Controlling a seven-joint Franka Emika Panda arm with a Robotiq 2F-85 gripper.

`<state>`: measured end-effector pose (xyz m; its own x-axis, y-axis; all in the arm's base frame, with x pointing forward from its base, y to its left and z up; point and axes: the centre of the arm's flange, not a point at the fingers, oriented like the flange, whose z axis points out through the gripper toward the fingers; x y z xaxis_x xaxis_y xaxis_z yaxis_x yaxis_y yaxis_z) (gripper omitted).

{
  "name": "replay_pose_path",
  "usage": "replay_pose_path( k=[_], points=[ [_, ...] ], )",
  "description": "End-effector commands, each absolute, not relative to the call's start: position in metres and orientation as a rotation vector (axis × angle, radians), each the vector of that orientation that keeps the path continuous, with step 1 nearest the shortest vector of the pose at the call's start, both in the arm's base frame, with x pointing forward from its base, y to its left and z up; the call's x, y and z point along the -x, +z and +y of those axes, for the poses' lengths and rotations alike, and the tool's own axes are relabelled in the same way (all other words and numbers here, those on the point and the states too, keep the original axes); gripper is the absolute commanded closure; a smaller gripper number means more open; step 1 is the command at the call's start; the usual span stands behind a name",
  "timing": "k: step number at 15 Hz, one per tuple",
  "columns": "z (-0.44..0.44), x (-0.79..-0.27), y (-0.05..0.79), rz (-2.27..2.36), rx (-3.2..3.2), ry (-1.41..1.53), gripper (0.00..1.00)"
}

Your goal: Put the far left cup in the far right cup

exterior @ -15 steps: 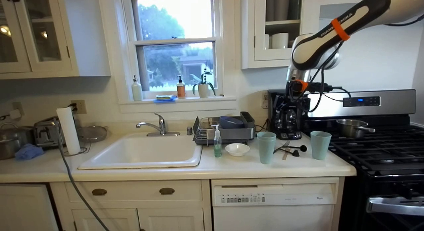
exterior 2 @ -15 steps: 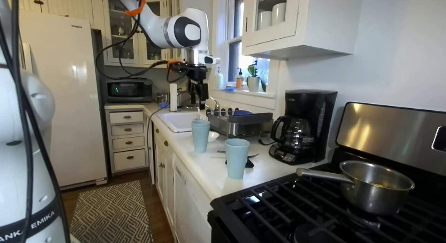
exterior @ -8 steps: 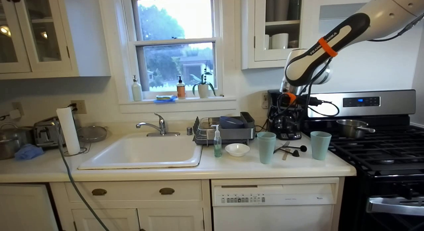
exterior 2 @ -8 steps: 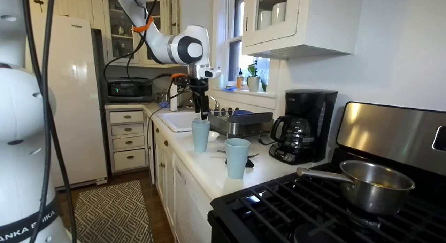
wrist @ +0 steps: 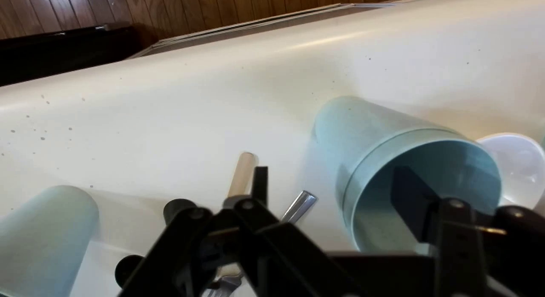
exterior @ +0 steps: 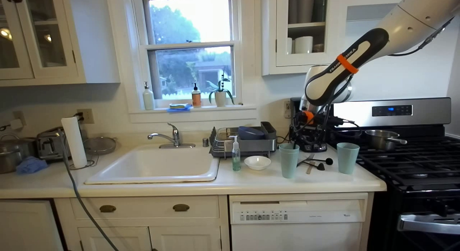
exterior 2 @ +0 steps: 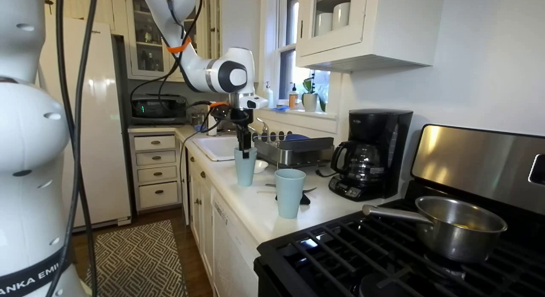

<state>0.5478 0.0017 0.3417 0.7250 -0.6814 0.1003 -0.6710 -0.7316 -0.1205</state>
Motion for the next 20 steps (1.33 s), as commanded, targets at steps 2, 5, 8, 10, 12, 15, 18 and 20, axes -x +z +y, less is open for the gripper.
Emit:
replay_pose_path(
  k=[2,5,8,10,12,15,18,20],
  points=[
    [0.012,-0.557,0.324,1.212,2.805,-0.293,0.58],
    [0.013,-0.559,0.32,1.259,2.775,-0.311,0.83],
    [0.01,-0.558,0.331,1.305,2.763,-0.28,0.99],
    [0.008,-0.555,0.344,1.318,2.769,-0.247,1.0],
    [0.004,-0.551,0.365,1.318,2.777,-0.209,0.98],
    [-0.006,-0.541,0.411,1.345,2.796,-0.194,0.98],
    [-0.031,-0.519,0.462,1.474,2.765,-0.188,0.98],
    [-0.052,-0.495,0.489,1.599,2.714,-0.192,0.98]
  ],
)
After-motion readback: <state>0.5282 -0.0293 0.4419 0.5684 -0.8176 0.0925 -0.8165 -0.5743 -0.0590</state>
